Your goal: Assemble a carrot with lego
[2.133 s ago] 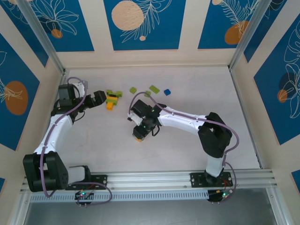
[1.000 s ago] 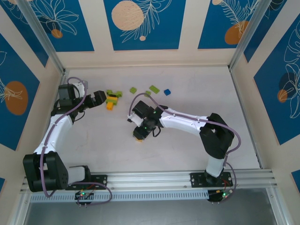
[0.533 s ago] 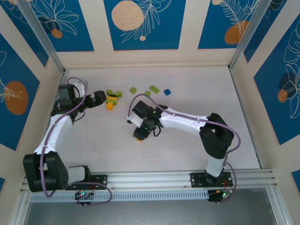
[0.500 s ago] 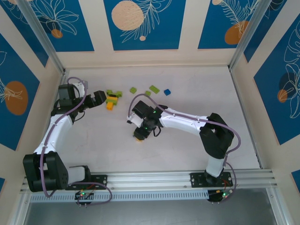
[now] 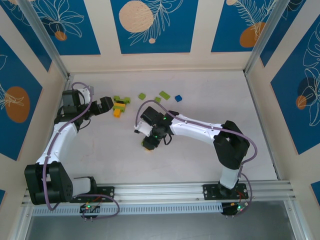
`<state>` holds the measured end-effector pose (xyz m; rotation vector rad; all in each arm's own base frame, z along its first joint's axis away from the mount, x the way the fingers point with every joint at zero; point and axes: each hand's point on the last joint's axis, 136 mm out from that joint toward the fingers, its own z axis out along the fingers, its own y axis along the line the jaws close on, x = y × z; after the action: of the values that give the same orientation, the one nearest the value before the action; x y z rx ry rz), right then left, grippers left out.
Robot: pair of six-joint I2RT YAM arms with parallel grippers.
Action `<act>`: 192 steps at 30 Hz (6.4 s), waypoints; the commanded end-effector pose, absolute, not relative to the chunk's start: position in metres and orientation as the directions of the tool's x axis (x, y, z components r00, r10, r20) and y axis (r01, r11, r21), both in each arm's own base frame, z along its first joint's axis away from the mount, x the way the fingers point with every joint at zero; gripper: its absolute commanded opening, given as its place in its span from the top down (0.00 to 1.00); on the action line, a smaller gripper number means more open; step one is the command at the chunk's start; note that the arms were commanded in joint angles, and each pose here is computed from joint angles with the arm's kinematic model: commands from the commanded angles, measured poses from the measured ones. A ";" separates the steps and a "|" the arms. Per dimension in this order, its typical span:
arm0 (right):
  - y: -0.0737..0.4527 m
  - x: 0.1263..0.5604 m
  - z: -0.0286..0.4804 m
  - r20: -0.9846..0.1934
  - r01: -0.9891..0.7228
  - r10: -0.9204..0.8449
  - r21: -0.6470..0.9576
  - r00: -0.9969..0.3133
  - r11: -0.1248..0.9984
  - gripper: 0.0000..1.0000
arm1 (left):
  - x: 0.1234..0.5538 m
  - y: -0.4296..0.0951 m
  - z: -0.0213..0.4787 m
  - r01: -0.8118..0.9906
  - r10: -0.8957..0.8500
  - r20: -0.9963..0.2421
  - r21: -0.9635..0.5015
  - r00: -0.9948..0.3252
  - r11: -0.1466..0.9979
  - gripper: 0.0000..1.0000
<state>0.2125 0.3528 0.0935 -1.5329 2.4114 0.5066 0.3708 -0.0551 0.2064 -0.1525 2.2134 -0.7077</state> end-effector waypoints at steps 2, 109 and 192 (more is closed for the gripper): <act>0.359 0.217 0.100 -0.416 -0.926 -0.828 0.179 -0.377 0.332 0.69 | 0.375 -0.060 0.220 0.158 -0.310 -0.675 -0.537 -0.670 0.829 0.00; 0.319 0.203 0.030 -0.119 -0.775 -0.766 0.071 -0.631 0.628 0.74 | 0.375 -0.063 0.220 0.169 -0.311 -0.673 -0.548 -0.671 0.819 0.00; 0.392 0.531 0.041 -0.612 -0.769 -0.560 0.129 -0.558 0.626 0.21 | 0.378 -0.061 0.214 0.153 -0.321 -0.665 -0.551 -0.674 0.820 0.00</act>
<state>0.5318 0.3854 0.0388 -1.0066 2.3542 0.4688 0.3715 -0.0589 0.2049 -0.1412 2.2174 -0.7380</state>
